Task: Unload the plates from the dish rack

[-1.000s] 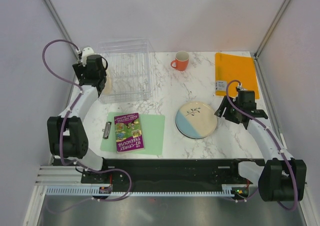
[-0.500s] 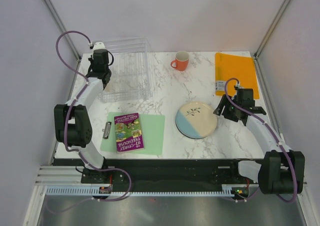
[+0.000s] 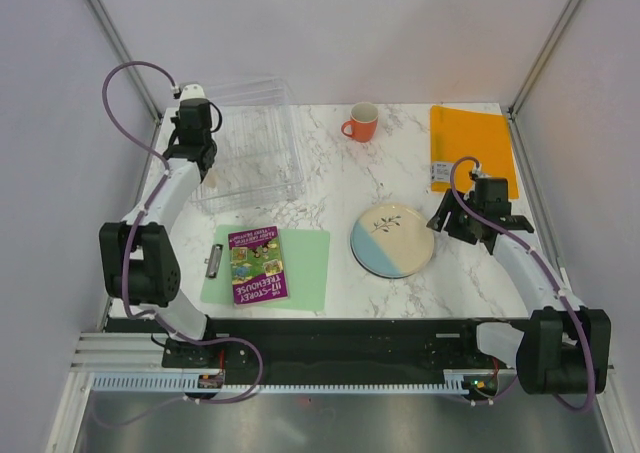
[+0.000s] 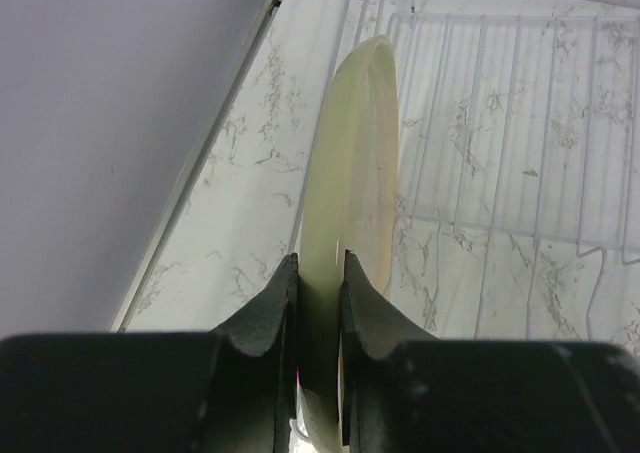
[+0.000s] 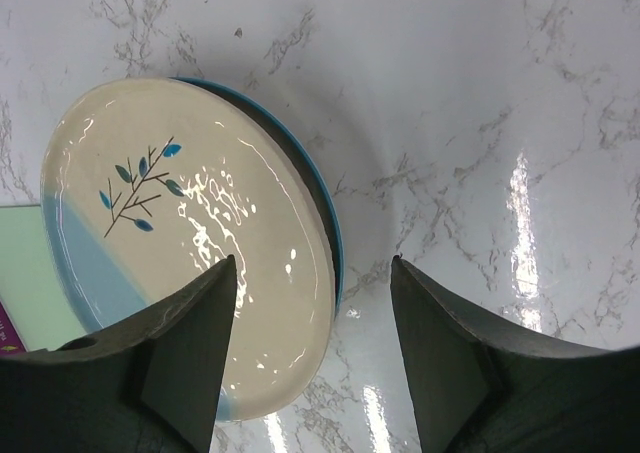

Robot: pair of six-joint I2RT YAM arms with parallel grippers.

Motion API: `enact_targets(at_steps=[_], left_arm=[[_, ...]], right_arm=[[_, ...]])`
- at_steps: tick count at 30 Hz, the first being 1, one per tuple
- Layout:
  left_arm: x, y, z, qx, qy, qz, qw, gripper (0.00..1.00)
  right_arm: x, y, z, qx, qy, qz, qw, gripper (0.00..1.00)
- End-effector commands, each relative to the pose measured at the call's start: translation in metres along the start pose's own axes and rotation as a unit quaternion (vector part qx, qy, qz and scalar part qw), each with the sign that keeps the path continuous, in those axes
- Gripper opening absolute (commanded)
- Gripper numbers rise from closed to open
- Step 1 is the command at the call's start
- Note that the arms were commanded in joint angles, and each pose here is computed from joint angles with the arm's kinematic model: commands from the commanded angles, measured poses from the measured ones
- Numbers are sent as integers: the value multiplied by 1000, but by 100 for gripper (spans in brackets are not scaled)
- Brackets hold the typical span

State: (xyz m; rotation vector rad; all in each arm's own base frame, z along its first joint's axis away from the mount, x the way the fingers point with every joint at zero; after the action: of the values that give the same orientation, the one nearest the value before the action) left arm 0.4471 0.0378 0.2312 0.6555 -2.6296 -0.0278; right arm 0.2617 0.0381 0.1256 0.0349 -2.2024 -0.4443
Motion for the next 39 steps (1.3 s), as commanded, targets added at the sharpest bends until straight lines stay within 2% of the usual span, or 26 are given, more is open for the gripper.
enact_targets(at_steps=[1,10,13,17,20,22,23,24,25,27,28,30,31,34,37,39], left_arm=[[52,41,-103,85,-158,-53,982,2],[84,54,-133,87,-187,-45,977,2],[112,46,-146,112,-199,32,973,2],[145,17,-136,145,-153,180,961,2],[175,-9,-118,170,-110,307,930,2],[194,-26,-101,186,-72,389,899,2],[202,-35,-95,203,-51,424,881,2],[217,-46,-93,200,-39,483,851,2],[219,-53,-78,205,-12,509,836,2],[239,-66,-67,221,27,574,788,2],[240,-72,-59,224,29,596,770,2],[248,-83,-36,242,76,630,734,2],[253,-86,-38,242,62,650,718,2],[271,-100,-18,263,106,692,664,2],[283,-114,1,261,129,706,646,2],[287,-121,9,262,136,707,643,2]], right_arm=[[5,5,-6,9,-23,-16,1000,70],[10,6,-5,11,-27,-19,999,70],[15,9,-8,15,-31,-21,999,70],[33,16,-21,29,-59,-32,997,70],[58,24,-34,41,-100,-41,993,71],[74,33,-38,48,-122,-65,989,72],[81,39,-41,51,-131,-79,987,72],[85,47,-39,54,-127,-110,984,73],[89,53,-40,56,-133,-128,981,73],[93,62,-37,49,-130,-164,977,73],[96,71,-37,53,-131,-197,970,73],[93,77,-31,36,-121,-228,966,73],[93,87,-26,44,-118,-260,957,73],[91,97,-23,36,-115,-295,948,74],[89,106,-20,26,-109,-326,939,75],[92,115,-21,14,-108,-360,927,75]])
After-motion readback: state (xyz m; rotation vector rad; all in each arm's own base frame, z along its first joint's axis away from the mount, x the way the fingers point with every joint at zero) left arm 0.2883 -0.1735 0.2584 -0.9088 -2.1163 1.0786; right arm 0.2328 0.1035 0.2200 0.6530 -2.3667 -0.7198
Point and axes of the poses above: each gripper's point midway between its finger pads, its own x axis back along the fingers, its own y axis along the line the jaws close on, z = x × y, the point moved 4 cm from there along x, back along the fingers, and after that the axes turned 5 degrees about x, right-handed, at the moved point
